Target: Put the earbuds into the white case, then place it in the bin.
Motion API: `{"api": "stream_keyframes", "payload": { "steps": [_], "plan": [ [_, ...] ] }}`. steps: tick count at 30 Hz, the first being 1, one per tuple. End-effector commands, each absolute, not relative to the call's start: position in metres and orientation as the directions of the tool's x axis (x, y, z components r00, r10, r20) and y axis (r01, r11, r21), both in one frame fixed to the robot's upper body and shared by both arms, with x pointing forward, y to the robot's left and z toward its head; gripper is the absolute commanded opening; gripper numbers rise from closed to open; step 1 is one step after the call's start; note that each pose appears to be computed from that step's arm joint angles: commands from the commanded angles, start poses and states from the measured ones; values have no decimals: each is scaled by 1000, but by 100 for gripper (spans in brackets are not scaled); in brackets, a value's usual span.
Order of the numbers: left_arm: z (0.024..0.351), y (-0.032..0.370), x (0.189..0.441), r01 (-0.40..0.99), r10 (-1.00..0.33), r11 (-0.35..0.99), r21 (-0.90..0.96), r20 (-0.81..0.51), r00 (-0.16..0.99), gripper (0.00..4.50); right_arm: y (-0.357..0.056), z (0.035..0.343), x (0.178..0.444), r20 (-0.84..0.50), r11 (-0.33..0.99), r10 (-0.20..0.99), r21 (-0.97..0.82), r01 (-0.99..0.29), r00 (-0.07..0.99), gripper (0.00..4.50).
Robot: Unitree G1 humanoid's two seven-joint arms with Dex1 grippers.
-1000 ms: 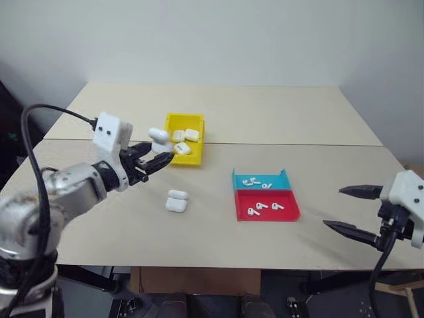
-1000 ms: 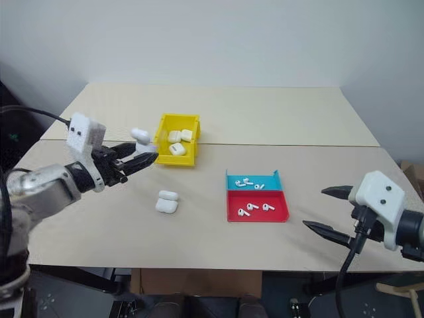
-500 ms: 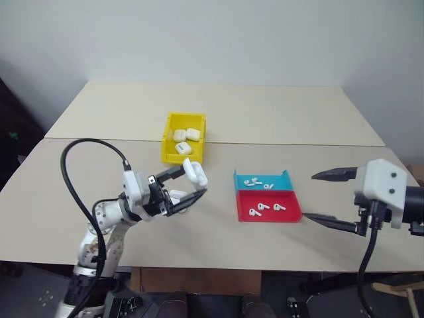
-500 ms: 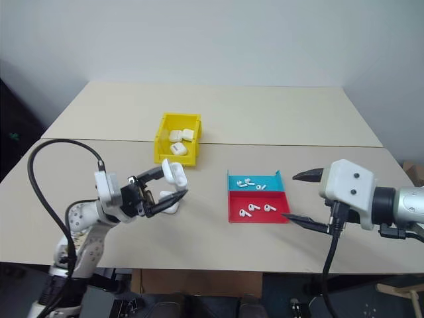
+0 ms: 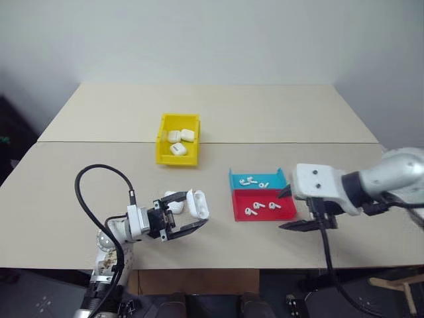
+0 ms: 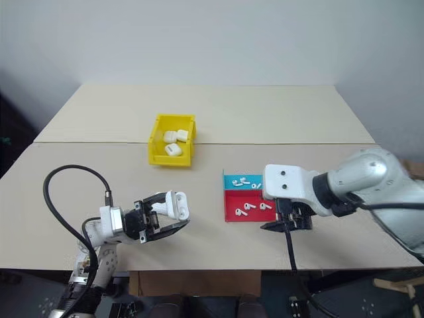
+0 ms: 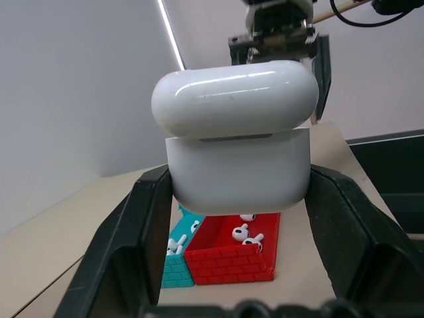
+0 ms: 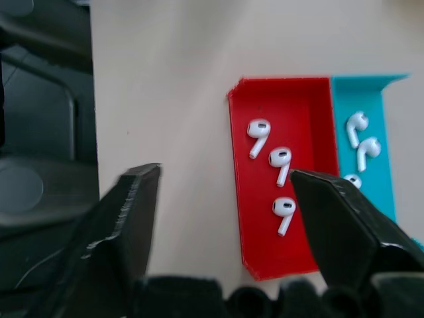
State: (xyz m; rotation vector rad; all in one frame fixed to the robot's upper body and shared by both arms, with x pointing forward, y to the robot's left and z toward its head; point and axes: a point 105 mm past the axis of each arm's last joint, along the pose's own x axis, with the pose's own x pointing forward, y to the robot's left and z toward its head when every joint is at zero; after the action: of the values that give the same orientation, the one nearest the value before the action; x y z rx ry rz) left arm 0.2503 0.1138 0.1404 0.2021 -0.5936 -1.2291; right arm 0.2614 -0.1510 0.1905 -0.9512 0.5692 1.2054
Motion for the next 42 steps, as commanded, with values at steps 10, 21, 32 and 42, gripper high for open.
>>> {"api": "stream_keyframes", "payload": {
  "steps": [10,21,32,42],
  "plan": [
    [154,115,238,802,-912,364,474,354,205,276,-154,170,308,-844,95,420,-325,-941,334,359],
    [155,114,235,806,-909,367,465,365,203,276,-149,157,319,-867,76,392,-301,-951,306,322],
    [155,111,235,800,-907,378,467,358,220,276,-149,151,330,-873,84,369,-310,-947,319,302],
    [154,110,234,795,-906,385,469,355,230,276,-154,141,337,-886,89,341,-303,-949,315,302]
  ]
}}
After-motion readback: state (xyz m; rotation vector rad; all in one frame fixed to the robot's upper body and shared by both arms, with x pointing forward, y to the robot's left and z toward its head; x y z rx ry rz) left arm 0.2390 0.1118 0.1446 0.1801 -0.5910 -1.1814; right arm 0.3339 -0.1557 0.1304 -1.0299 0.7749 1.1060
